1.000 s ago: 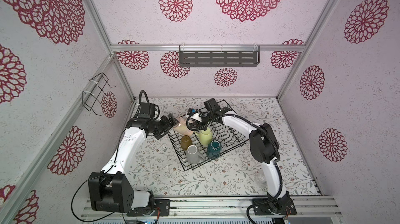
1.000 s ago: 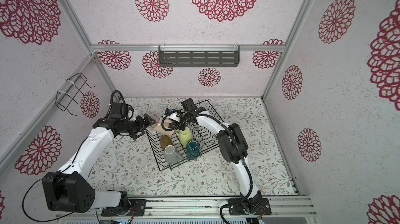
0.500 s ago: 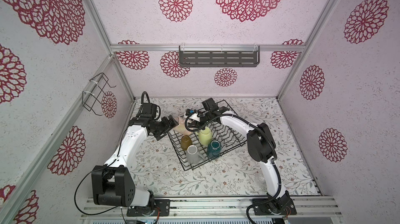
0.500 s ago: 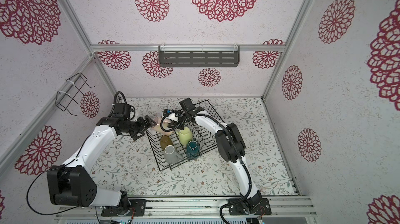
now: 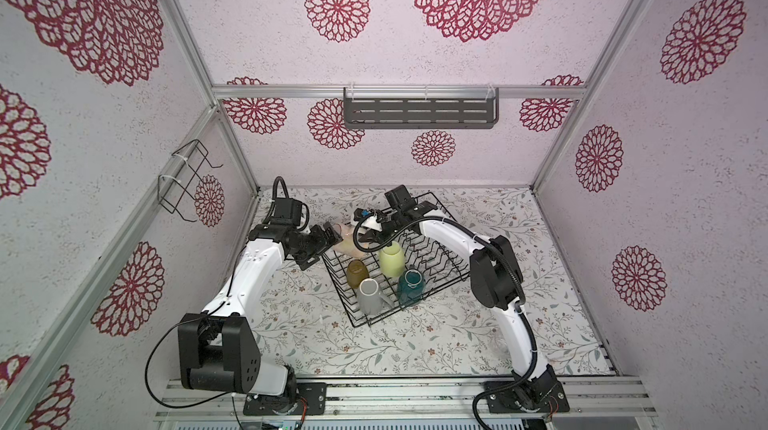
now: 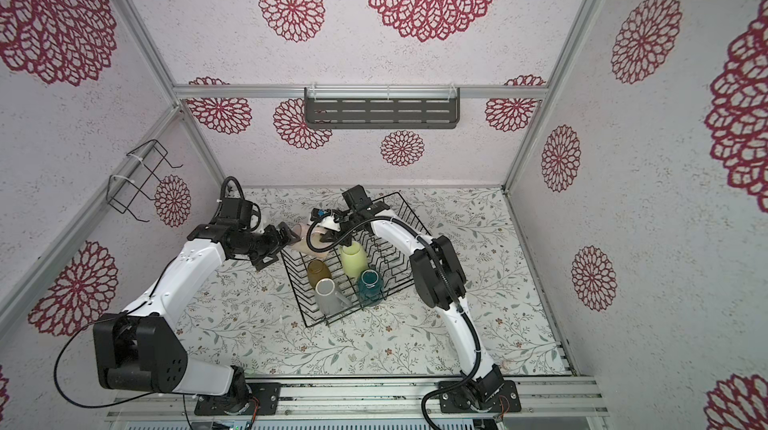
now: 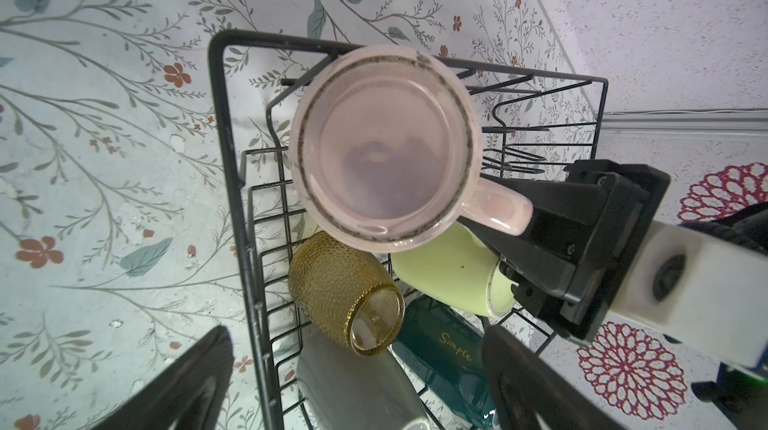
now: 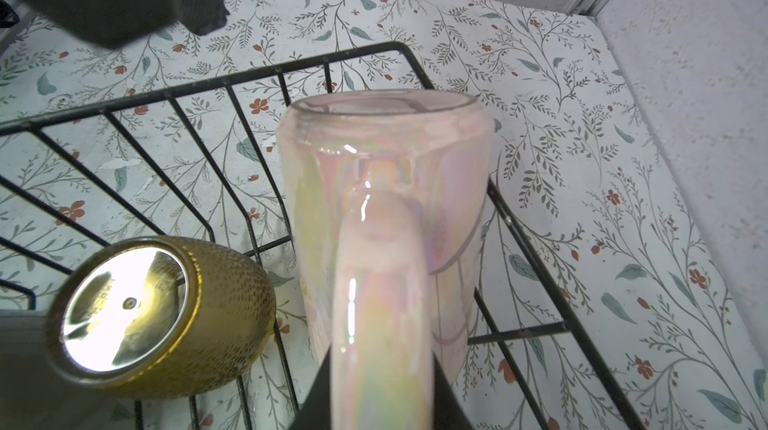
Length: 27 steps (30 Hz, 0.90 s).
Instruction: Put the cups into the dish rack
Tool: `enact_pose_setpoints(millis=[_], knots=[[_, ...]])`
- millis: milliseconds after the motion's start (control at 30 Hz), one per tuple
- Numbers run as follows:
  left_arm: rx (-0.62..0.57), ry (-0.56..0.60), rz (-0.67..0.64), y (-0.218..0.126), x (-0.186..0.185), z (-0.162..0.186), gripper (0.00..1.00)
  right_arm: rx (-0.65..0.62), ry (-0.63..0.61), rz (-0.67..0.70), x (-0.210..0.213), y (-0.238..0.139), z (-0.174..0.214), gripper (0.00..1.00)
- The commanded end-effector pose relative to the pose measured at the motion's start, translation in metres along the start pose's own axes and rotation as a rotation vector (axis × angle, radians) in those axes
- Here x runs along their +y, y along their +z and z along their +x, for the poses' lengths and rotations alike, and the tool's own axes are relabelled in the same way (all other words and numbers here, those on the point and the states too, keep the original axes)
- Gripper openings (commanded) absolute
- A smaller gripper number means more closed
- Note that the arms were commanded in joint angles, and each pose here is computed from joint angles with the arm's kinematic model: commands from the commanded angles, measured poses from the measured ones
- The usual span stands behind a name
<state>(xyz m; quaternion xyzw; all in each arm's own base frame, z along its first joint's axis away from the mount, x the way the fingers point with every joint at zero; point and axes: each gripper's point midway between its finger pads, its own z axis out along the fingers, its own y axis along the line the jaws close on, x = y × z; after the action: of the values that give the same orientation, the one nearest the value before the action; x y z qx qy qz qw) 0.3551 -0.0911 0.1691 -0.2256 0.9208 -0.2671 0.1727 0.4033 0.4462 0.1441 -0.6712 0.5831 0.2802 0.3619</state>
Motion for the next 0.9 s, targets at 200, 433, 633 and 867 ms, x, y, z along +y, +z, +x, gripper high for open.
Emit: enact_pose_setpoints(millis=[200, 433, 633, 867], knots=[[-0.02, 0.015, -0.001, -0.006, 0.0, -0.003, 0.97, -0.091, -0.067, -0.003, 0.001, -0.025, -0.043, 0.15], [-0.03, 0.022, 0.008, -0.012, -0.002, -0.003, 0.97, -0.135, -0.115, 0.008, 0.0, -0.041, -0.064, 0.12], [-0.049, 0.029, -0.009, -0.019, 0.0, -0.003, 0.97, -0.127, -0.174, -0.004, 0.0, -0.047, -0.067, 0.11], [-0.072, 0.035, -0.019, -0.024, 0.001, -0.006, 0.97, -0.1, -0.266, 0.001, 0.001, -0.051, -0.065, 0.14]])
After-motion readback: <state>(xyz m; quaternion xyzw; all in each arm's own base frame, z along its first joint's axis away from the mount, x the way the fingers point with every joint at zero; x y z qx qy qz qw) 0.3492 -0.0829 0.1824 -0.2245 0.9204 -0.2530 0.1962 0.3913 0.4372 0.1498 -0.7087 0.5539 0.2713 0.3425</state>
